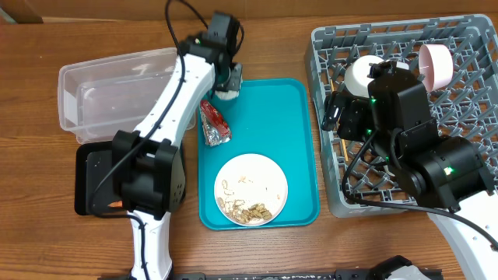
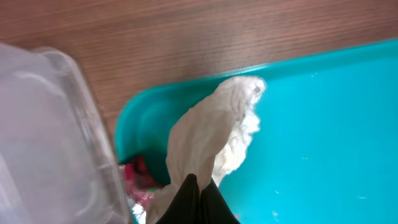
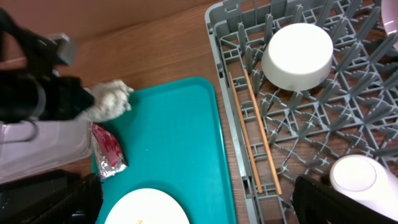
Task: Sort waste into correct bins and load items into the dishwasher
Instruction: 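Lift the foil and move it left toward the clear container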
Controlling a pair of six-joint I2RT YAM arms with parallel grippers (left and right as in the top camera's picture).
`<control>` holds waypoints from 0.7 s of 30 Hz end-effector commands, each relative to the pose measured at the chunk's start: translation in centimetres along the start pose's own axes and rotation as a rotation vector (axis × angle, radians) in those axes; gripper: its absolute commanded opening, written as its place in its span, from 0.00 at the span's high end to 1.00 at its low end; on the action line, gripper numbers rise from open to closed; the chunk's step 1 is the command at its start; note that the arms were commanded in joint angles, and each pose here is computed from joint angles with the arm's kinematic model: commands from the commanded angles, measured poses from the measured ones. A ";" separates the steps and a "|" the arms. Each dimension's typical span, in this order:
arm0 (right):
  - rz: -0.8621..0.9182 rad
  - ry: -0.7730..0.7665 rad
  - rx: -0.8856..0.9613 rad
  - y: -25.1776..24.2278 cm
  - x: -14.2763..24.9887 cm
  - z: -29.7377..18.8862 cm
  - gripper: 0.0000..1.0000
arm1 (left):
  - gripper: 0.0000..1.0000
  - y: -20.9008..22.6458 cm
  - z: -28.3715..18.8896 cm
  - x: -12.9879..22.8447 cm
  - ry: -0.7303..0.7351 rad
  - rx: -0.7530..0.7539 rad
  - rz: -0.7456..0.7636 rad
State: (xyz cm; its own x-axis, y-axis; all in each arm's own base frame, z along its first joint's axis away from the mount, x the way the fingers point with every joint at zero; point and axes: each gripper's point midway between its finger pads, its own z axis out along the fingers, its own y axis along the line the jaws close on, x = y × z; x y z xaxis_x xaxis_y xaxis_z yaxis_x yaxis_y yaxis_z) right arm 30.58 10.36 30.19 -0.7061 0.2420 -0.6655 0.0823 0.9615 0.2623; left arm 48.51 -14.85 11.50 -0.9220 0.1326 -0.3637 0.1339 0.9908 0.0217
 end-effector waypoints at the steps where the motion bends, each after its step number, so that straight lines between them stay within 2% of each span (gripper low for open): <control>1: 0.008 -0.016 0.003 -0.1 -0.4 -0.2 0.00 | 0.96 1.1 -7.2 -3.4 -0.142 -0.020 -0.001; 5: 0.008 -0.016 0.003 -0.1 -0.4 -0.2 0.00 | 0.96 3.9 -10.7 -3.5 -0.165 -0.085 -0.041; 10: 0.008 -0.016 0.003 -0.1 -0.4 -0.2 0.00 | 0.96 12.1 -13.9 -1.7 -0.161 -0.287 -0.279; 13: 0.008 -0.016 0.003 -0.1 -0.4 -0.2 0.00 | 0.96 15.6 -13.6 -0.1 -0.107 -0.288 -0.408; 16: 0.008 -0.016 0.003 -0.1 -0.4 -0.2 0.00 | 0.96 17.2 -11.6 1.7 -0.011 -0.228 -0.466; 17: 0.008 -0.016 0.003 -0.1 -0.4 -0.2 0.00 | 0.89 17.4 -10.5 2.3 0.028 -0.199 -0.484; 18: 0.008 -0.016 0.003 -0.1 -0.4 -0.2 0.00 | 0.70 17.4 -9.7 2.8 0.055 -0.169 -0.498; 19: 0.008 -0.016 0.003 -0.1 -0.4 -0.2 0.00 | 0.42 17.2 -9.0 3.2 0.078 -0.141 -0.508; 20: 0.008 -0.016 0.003 -0.1 -0.4 -0.2 0.00 | 0.33 16.9 -8.6 3.3 0.093 -0.107 -0.517; 21: 0.008 -0.016 0.003 -0.1 -0.4 -0.2 0.00 | 0.30 16.5 -8.4 3.3 0.100 -0.074 -0.523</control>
State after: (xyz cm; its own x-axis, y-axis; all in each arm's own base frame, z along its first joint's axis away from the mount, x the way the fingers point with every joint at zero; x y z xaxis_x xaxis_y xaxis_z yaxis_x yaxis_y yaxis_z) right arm 30.57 10.36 30.19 -0.7062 0.2423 -0.6653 0.0824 0.9613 0.2628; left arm 44.50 4.83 21.19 -0.8639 -0.3529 -0.3593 -0.3956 0.9171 0.0504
